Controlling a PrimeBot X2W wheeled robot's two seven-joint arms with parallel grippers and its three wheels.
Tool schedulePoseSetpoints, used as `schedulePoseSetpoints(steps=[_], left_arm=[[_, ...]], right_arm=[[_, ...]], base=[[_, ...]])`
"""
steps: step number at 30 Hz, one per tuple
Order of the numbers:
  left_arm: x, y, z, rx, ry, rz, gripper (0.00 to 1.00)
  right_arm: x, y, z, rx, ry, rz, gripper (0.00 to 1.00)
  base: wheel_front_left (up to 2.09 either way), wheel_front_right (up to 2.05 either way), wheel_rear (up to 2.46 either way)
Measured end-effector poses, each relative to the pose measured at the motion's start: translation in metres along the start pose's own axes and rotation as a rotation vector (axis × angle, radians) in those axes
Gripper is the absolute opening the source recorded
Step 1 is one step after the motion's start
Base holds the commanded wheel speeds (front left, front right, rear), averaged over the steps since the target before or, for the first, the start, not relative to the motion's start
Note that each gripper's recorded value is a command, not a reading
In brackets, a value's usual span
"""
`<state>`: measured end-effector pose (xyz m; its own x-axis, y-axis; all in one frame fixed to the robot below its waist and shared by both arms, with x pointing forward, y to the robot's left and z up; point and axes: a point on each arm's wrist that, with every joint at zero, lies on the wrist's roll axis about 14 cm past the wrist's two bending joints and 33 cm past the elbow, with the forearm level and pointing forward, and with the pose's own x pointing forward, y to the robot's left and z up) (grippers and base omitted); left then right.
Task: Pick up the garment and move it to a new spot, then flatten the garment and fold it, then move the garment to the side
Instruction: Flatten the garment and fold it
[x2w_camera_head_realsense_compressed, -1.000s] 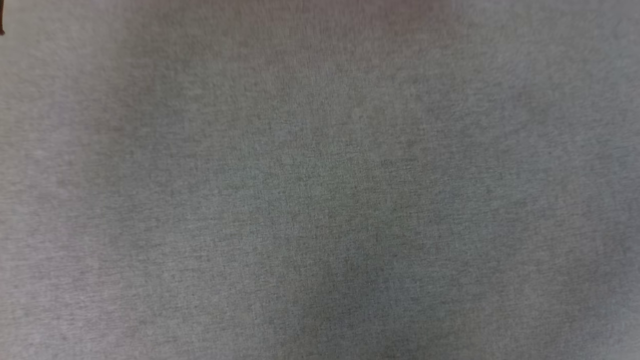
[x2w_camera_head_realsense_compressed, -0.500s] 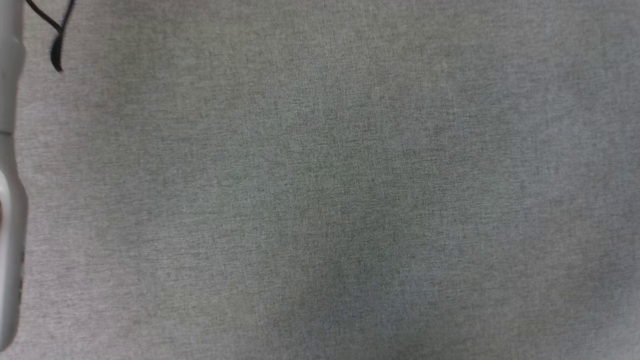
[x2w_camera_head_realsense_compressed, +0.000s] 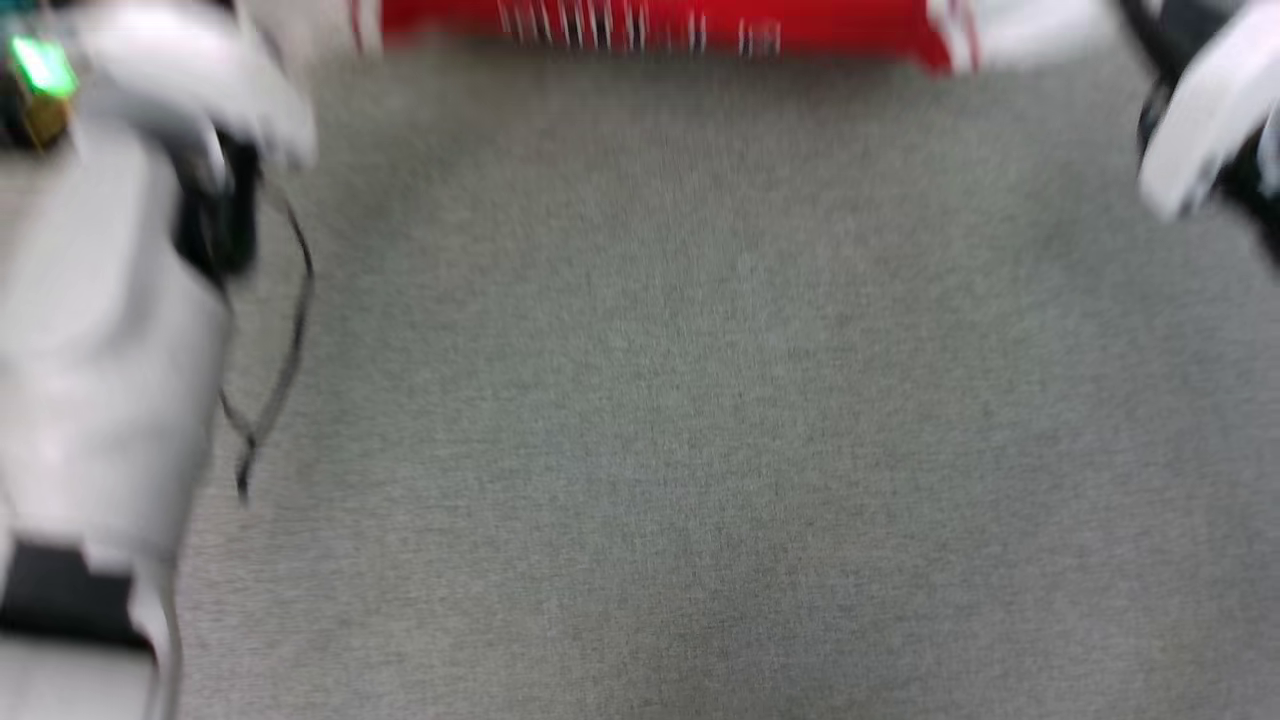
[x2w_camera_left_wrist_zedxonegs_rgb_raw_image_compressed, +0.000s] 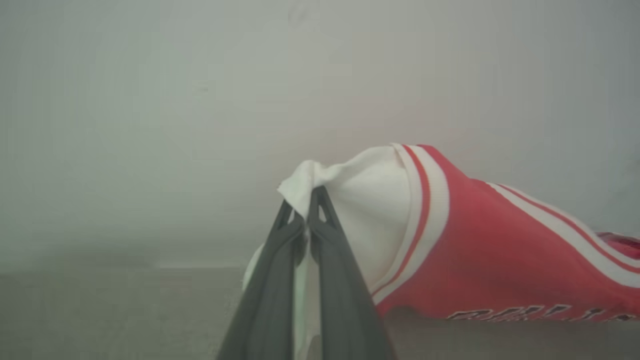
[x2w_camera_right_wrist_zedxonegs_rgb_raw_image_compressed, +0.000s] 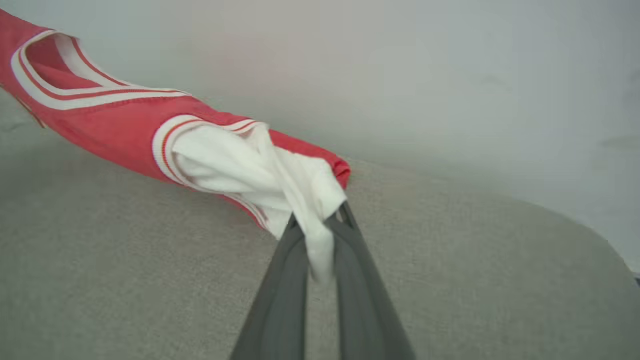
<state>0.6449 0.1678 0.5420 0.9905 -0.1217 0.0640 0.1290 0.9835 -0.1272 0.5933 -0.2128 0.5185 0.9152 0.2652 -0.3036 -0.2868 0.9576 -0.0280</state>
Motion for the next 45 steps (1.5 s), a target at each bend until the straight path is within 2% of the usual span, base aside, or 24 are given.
schedulePoseSetpoints(steps=[7, 15, 17, 27, 28, 29, 30, 31, 34, 37, 45], left_arm=[[-0.09, 0.02, -0.031, -0.045, 0.082, 0.074, 0.0], [-0.19, 0.023, -0.054, -0.1, 0.154, 0.137, 0.0], [-0.222, 0.021, -0.058, -0.082, 0.18, 0.146, 0.0], [-0.304, 0.013, -0.072, -0.013, 0.269, 0.174, 0.0], [-0.31, 0.012, -0.074, -0.022, 0.277, 0.183, 0.0], [-0.314, 0.01, -0.074, -0.034, 0.279, 0.188, 0.0], [-0.318, 0.01, -0.074, -0.038, 0.281, 0.195, 0.0], [-0.32, 0.009, -0.073, -0.042, 0.277, 0.2, 0.0], [-0.318, 0.005, -0.067, -0.048, 0.255, 0.197, 0.0], [-0.317, 0.0, -0.065, -0.047, 0.243, 0.189, 0.0], [-0.294, -0.005, -0.055, -0.059, 0.179, 0.174, 0.0]], right_arm=[[-0.06, 0.022, -0.039, 0.053, 0.041, 0.041, 0.0], [-0.129, 0.043, -0.1, 0.158, 0.105, 0.04, 0.0], [-0.153, 0.056, -0.124, 0.194, 0.133, 0.042, 0.0], [-0.22, 0.094, -0.194, 0.313, 0.25, 0.023, 0.0], [-0.224, 0.096, -0.197, 0.322, 0.252, 0.015, 0.18], [-0.228, 0.097, -0.201, 0.321, 0.257, 0.009, 0.42], [-0.232, 0.1, -0.205, 0.329, 0.266, 0.008, 0.76], [-0.233, 0.106, -0.208, 0.345, 0.27, 0.009, 1.0], [-0.234, 0.119, -0.212, 0.378, 0.286, 0.02, 1.0], [-0.223, 0.111, -0.193, 0.37, 0.23, 0.008, 1.0], [-0.183, 0.041, -0.134, 0.379, 0.034, -0.141, 1.0]], base=[[0.0, 0.0, 0.0], [0.0, 0.0, 0.0], [0.0, 0.0, 0.0], [0.0, 0.0, 0.0], [0.0, 0.0, 0.0], [0.0, 0.0, 0.0], [0.0, 0.0, 0.0], [0.0, 0.0, 0.0], [0.0, 0.0, 0.0], [0.0, 0.0, 0.0], [0.0, 0.0, 0.0]])
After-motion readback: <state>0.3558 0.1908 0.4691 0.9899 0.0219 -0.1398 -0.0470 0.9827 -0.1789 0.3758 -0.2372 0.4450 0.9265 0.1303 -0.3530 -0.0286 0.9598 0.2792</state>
